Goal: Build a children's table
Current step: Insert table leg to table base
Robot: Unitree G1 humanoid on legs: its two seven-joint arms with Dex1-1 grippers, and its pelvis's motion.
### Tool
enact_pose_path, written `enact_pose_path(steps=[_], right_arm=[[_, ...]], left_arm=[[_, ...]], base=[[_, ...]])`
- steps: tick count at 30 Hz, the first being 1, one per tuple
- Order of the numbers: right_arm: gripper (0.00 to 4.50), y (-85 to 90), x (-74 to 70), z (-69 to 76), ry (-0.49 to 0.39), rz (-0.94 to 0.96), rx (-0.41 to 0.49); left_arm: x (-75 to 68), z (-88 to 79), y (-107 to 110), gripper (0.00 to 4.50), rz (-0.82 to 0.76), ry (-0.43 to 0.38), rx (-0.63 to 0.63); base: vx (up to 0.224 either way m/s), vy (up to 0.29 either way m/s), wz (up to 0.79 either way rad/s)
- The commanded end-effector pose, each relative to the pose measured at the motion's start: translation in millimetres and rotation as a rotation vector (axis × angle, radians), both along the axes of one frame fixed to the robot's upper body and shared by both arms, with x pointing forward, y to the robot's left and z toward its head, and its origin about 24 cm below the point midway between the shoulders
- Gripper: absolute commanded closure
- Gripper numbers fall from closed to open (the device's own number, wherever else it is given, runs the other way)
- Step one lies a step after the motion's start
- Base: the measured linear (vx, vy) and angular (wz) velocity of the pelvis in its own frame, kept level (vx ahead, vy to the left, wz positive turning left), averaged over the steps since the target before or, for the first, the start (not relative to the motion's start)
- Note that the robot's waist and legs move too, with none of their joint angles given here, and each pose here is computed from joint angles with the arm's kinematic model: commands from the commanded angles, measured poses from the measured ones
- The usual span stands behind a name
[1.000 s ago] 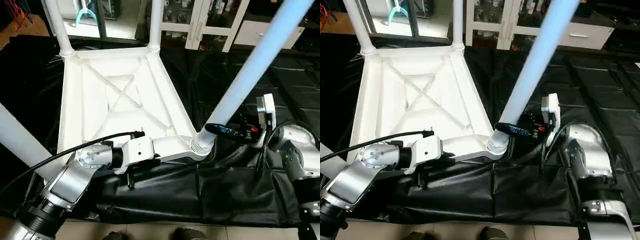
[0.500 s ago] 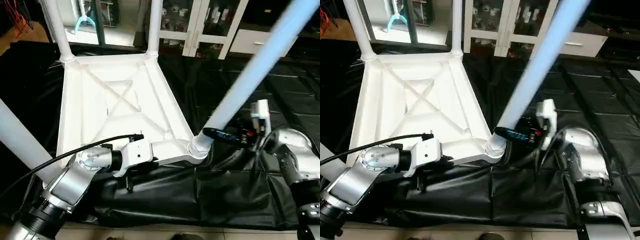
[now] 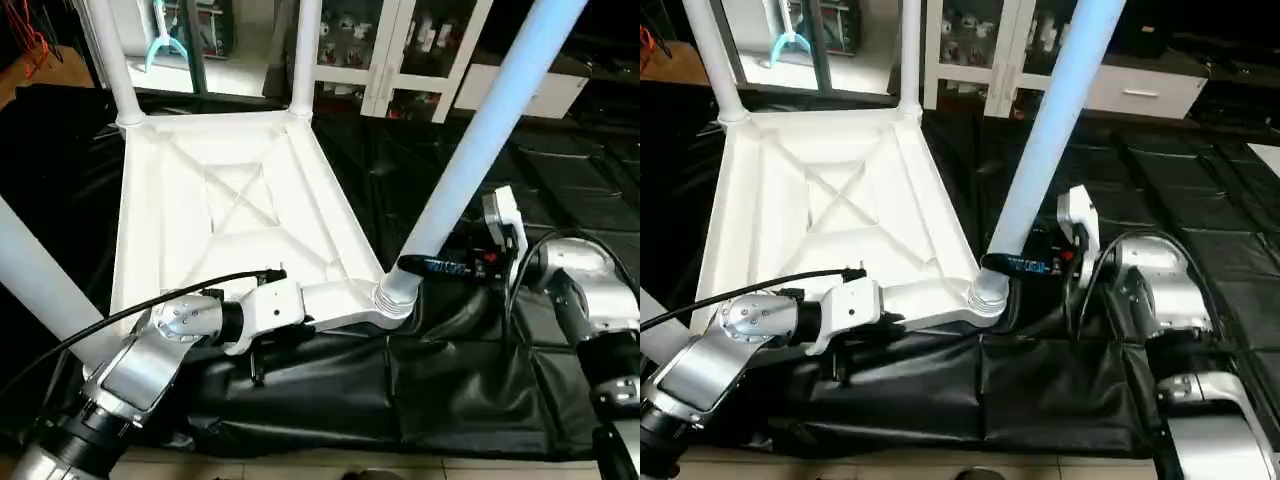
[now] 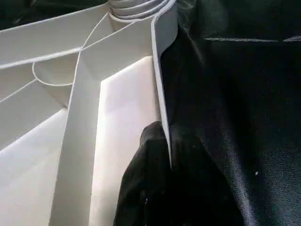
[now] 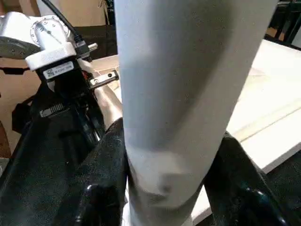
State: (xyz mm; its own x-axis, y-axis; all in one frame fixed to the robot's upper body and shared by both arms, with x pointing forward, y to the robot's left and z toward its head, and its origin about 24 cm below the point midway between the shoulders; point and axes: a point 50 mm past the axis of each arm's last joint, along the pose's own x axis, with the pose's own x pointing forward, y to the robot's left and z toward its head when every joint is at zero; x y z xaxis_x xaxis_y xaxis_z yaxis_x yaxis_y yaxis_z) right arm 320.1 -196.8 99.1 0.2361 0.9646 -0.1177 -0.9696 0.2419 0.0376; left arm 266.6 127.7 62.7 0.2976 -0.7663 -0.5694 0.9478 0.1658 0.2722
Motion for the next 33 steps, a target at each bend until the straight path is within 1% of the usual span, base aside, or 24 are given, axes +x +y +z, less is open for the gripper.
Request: enact_pose_path(steps=[1,5,12,17,21,23,25,26,27,28,29,31,32,33], right_arm=[[2.71,-13.3,-19.1,-57.4,0.255,-0.056,-0.186],[2.71,-11.8,-20.8,-61.4,0.225,-0.084,-0.19],[2.71,-8.0,-24.7,-65.2,0.219,-0.084,-0.176],[2.71,-5.8,-26.6,-66.8,0.198,-0.092,-0.162],[2.71,-3.1,-20.8,-66.7,0.163,-0.179,-0.151],[2.71,-3.0,-10.7,-71.8,0.15,-0.355,-0.164],[2.71,-3.4,-5.7,-74.9,0.15,-0.456,-0.166],[2.71,-3.3,-4.8,-75.5,0.151,-0.476,-0.165],[2.71,-2.9,2.4,-78.3,0.145,-0.604,-0.168],[2.71,-2.9,2.4,-78.3,0.145,-0.604,-0.168],[2.71,-2.1,7.7,-80.1,0.155,-0.694,-0.16],[2.71,-0.2,13.7,-81.3,0.164,-0.786,-0.153],[2.71,2.9,19.0,-81.5,0.176,-0.857,-0.146],[2.71,8.1,29.1,-79.9,0.17,-0.995,-0.155]], left_arm=[[-11.7,-11.8,-6.7,4.5,-0.08,0.063,0.03],[-11.2,-11.8,-6.0,4.5,-0.079,0.061,0.032],[-10.0,-11.7,-5.9,4.5,-0.078,0.054,0.036],[-9.0,-11.5,-5.8,4.5,-0.076,0.05,0.039],[-7.7,-12.0,-5.6,4.5,-0.066,0.049,0.046],[-1.7,-14.5,-5.9,4.5,0.006,0.044,0.066],[3.3,-14.8,-6.7,4.5,0.058,0.038,0.067],[4.7,-14.5,-7.1,4.5,0.072,0.037,0.063],[12.4,-10.0,-11.7,4.5,0.142,0.035,0.029],[12.4,-10.0,-11.7,4.5,0.142,0.035,0.029],[16.8,-6.5,-15.2,4.5,0.18,0.032,0.013],[21.6,-3.1,-19.0,4.5,0.219,0.025,0.008],[26.5,-0.2,-23.2,4.5,0.257,0.018,0.007],[37.7,4.8,-31.8,4.5,0.368,0.014,-0.003]], base=[[0.0,0.0,0.0],[0.0,0.0,0.0],[0.0,0.0,0.0],[0.0,0.0,0.0],[0.0,0.0,0.0],[0.0,0.0,0.0],[0.0,0.0,0.0],[0.0,0.0,0.0],[0.0,0.0,0.0],[0.0,0.0,0.0],[0.0,0.0,0.0],[0.0,0.0,0.0],[0.0,0.0,0.0],[0.0,0.0,0.0]])
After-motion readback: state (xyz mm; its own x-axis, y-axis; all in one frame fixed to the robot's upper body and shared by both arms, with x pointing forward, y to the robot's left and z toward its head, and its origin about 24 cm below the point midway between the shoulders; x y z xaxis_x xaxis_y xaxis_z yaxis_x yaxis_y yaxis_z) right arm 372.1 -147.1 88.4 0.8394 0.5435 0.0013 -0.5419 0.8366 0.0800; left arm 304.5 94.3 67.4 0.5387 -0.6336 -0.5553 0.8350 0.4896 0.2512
